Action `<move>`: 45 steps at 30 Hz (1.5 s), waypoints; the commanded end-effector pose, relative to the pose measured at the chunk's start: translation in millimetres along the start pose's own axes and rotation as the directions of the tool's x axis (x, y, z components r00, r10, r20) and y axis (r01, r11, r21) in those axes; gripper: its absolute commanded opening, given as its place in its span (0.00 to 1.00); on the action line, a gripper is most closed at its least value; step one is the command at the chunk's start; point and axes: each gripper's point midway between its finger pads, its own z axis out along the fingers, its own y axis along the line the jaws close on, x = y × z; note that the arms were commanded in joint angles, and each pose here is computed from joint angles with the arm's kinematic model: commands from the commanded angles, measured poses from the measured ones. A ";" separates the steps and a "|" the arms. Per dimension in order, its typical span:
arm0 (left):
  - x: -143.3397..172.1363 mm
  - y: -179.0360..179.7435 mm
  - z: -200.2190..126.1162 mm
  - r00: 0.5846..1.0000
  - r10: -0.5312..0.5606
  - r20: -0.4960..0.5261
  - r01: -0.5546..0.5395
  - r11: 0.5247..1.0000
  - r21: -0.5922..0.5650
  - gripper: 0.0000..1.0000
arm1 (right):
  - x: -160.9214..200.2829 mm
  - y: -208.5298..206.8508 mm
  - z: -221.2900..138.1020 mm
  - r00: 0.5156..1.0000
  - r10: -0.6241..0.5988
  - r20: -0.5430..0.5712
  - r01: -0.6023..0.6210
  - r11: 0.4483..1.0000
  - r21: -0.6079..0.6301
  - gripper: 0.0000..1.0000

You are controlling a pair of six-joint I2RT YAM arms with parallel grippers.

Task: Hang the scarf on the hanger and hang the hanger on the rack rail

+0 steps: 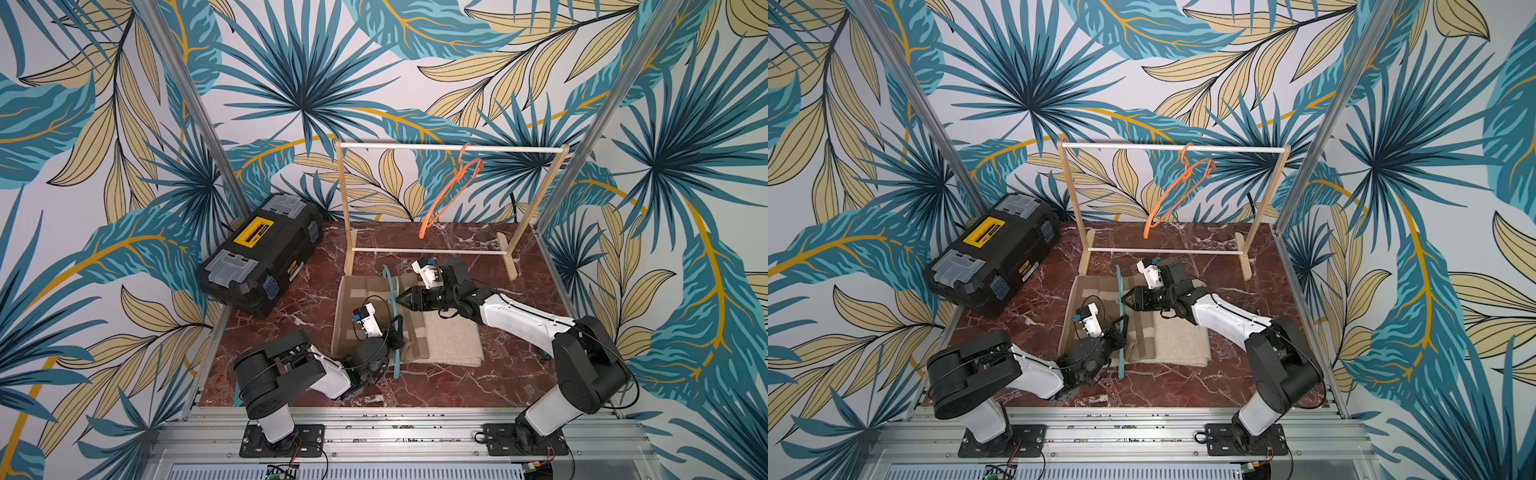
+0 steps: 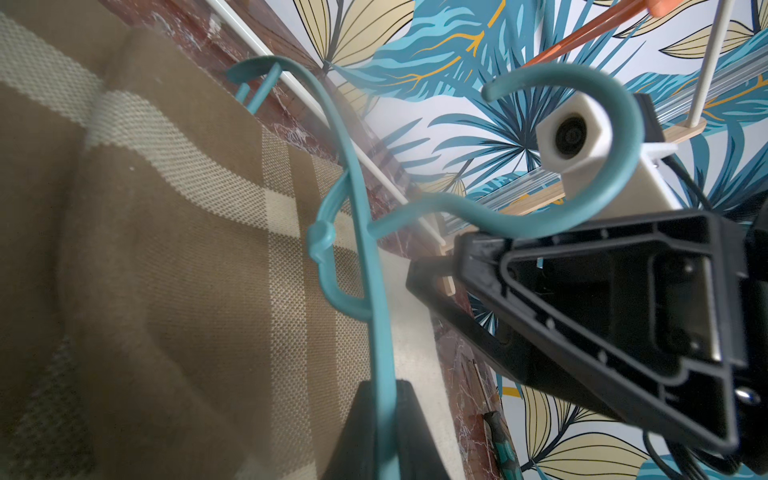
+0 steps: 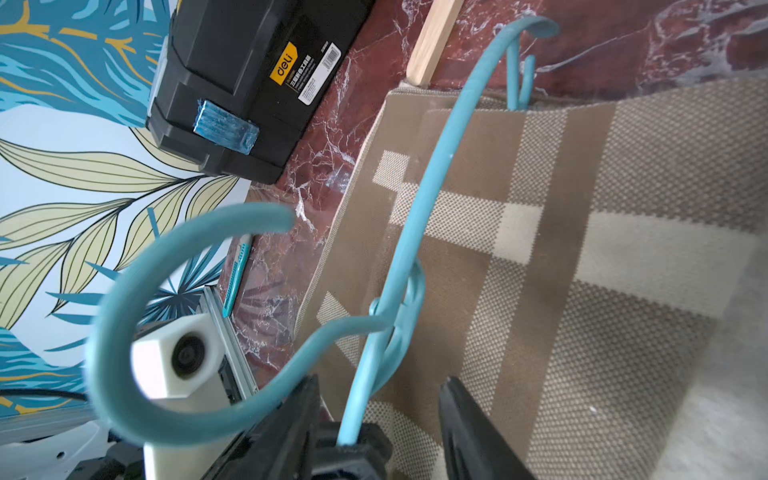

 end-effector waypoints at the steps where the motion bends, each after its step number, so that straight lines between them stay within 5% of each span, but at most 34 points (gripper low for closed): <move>1: 19.2 17.8 0.4 0.996 0.034 -0.087 -0.039 0.998 -0.055 0.00 | 19.7 0.5 5.8 0.999 -0.011 -0.051 0.011 1.000 0.002 0.52; 13: 19.5 6.7 6.1 0.996 0.025 -0.088 -0.027 0.999 -0.028 0.00 | 28.5 -4.1 41.3 0.998 -0.023 -0.058 0.024 1.000 0.018 0.50; 21: 13.3 6.4 -1.6 0.996 0.033 -0.083 -0.035 0.999 -0.027 0.00 | 23.3 -5.3 37.1 0.999 -0.035 -0.033 0.037 0.998 0.052 0.09; 25: 2.5 2.8 -15.0 0.993 0.063 -0.097 -0.067 0.997 -0.041 0.44 | 25.5 -9.2 37.5 0.999 -0.026 -0.044 0.030 0.997 0.071 0.01; 29: -23.0 -7.1 -36.3 0.989 0.123 -0.085 -0.130 0.988 -0.078 0.60 | 29.1 -17.8 37.2 0.998 -0.015 -0.057 0.022 0.993 0.113 0.00; 37: -69.6 -8.5 -68.9 0.979 0.173 -0.103 -0.190 0.963 -0.189 0.67 | 31.9 -24.0 32.8 0.995 0.000 -0.095 0.017 0.985 0.174 0.00; 45: -31.7 35.3 -45.1 0.952 -0.093 -0.293 -0.029 0.922 -0.386 0.66 | 24.2 -26.7 25.9 0.993 0.019 -0.113 0.009 0.970 0.245 0.00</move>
